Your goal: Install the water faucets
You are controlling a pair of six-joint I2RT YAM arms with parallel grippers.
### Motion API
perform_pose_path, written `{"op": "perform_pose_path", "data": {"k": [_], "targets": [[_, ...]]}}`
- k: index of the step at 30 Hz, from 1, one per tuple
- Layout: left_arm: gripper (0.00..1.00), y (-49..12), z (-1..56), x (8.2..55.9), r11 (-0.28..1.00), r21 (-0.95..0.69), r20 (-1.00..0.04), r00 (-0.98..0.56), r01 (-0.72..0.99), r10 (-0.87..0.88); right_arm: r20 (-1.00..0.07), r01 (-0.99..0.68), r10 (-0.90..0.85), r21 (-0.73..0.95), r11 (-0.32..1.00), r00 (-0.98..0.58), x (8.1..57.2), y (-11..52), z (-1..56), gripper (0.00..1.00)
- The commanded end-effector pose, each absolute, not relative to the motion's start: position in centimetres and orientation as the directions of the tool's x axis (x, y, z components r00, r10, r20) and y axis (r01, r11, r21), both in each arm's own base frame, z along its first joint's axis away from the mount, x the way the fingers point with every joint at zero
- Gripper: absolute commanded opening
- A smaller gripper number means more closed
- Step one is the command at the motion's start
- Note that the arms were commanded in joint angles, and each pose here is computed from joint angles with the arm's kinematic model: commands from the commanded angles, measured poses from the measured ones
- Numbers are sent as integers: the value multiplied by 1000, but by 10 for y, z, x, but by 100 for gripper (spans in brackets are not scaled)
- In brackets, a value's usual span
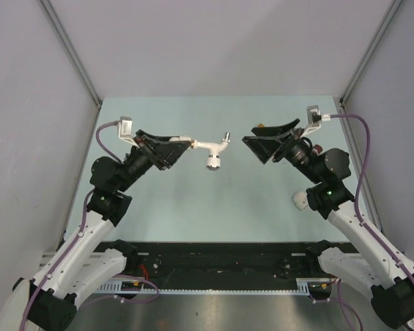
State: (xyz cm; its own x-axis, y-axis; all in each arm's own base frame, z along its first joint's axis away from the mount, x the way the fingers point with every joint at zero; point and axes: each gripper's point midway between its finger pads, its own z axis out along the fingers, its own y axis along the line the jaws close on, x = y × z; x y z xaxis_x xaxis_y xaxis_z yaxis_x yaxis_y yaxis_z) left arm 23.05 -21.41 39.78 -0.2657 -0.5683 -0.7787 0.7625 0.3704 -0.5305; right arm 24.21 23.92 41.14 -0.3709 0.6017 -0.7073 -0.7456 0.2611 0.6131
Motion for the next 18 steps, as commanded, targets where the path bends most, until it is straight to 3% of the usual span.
{"op": "perform_pose_path", "data": {"k": [1, 3, 6, 9, 18], "targets": [[0, -208, 398, 246, 368, -679, -683, -364, 635, -634, -919, -852, 393, 182, 491, 30, 234, 222, 418, 99], [0, -212, 396, 249, 349, -724, -651, -420, 595, -633, -945, -845, 224, -89, 527, 238, 228, 221, 411, 100], [0, -219, 396, 249, 313, -770, -610, -498, 557, -616, -876, -774, 26, -412, 481, 482, 215, 221, 401, 100], [0, -226, 399, 246, 269, -806, -569, -562, 528, -601, -789, -685, -81, -574, 449, 609, 211, 220, 397, 100], [0, -236, 405, 238, 189, -857, -497, -669, 480, -553, -657, -582, -128, -728, 363, 743, 204, 246, 394, 100]]}}
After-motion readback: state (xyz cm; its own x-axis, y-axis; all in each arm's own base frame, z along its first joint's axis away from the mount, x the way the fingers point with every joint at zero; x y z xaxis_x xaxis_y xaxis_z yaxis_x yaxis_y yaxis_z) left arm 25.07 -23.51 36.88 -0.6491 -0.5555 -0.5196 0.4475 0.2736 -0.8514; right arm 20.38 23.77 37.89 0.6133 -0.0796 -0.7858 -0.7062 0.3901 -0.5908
